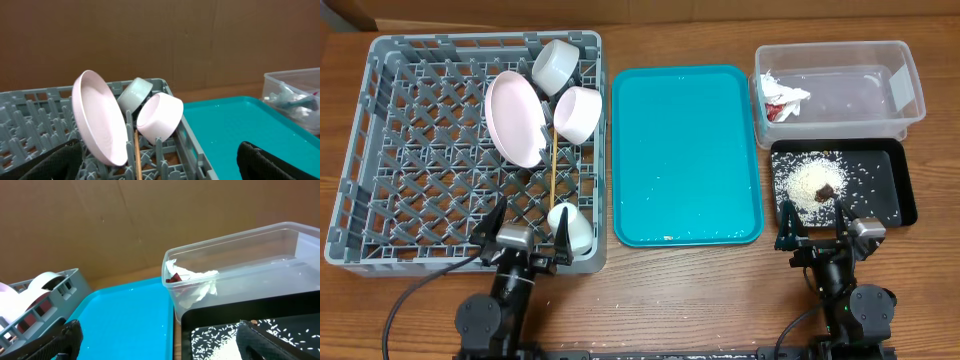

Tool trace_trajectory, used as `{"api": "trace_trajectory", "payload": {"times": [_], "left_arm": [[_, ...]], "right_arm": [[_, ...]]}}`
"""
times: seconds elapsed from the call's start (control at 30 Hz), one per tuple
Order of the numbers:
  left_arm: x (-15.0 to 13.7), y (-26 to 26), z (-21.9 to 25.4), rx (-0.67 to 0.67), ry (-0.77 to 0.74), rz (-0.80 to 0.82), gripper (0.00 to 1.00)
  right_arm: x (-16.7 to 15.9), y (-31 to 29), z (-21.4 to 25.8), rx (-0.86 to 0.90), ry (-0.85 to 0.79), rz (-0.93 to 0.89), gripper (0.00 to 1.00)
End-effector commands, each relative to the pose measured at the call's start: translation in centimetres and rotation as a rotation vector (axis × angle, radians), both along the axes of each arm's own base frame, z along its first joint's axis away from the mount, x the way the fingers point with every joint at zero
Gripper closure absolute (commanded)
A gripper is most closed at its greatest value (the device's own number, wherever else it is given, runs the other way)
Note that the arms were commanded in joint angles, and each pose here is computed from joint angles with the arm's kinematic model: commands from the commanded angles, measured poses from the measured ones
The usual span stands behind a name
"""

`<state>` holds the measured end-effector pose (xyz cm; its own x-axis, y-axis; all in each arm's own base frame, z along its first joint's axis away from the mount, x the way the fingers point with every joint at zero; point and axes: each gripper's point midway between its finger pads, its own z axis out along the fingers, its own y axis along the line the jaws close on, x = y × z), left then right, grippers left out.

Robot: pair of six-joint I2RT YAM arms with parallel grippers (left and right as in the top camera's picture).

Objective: Sort waste into correct bins and load items into the dishwasher

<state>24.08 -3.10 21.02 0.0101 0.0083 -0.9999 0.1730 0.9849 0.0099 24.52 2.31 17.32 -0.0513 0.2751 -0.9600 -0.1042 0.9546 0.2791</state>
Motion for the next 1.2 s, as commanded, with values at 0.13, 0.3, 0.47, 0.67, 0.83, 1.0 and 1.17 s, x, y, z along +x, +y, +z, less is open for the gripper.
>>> {"api": "trace_trajectory", "payload": {"times": [0.13,0.3,0.47,0.67,0.83,1.0,1.17], "left_arm": [[0.2,0.5,-3.1,0.068,0.01,0.023,0.0],[0.3,0.4,-5.1,0.066,0.06,0.018,0.0],[0.3,0.4,-5.0,0.063,0.06,0.019,0.0],[0.4,0.5,-5.1,0.063,0.061,0.02,0.0],[0.4,0.5,-5.1,0.063,0.061,0.02,0.0],[0.4,0.5,-5.1,0.063,0.061,0.02,0.0],[0.4,0.5,-5.1,0.063,0.061,0.02,0.0]], "right_arm": [[0.0,0.0,-0.3,-0.003,-0.001,-0.001,0.0],[0.0,0.0,-0.3,-0.003,-0.001,-0.001,0.0],[0.0,0.0,-0.3,-0.003,-0.001,-0.001,0.01],[0.0,0.0,-0.3,-0.003,-0.001,-0.001,0.0],[0.0,0.0,-0.3,-0.003,-0.001,-0.001,0.0],[0.0,0.0,-0.3,-0.003,-0.001,-0.001,0.0],[0.0,0.0,-0.3,-0.003,-0.001,-0.001,0.0]]}}
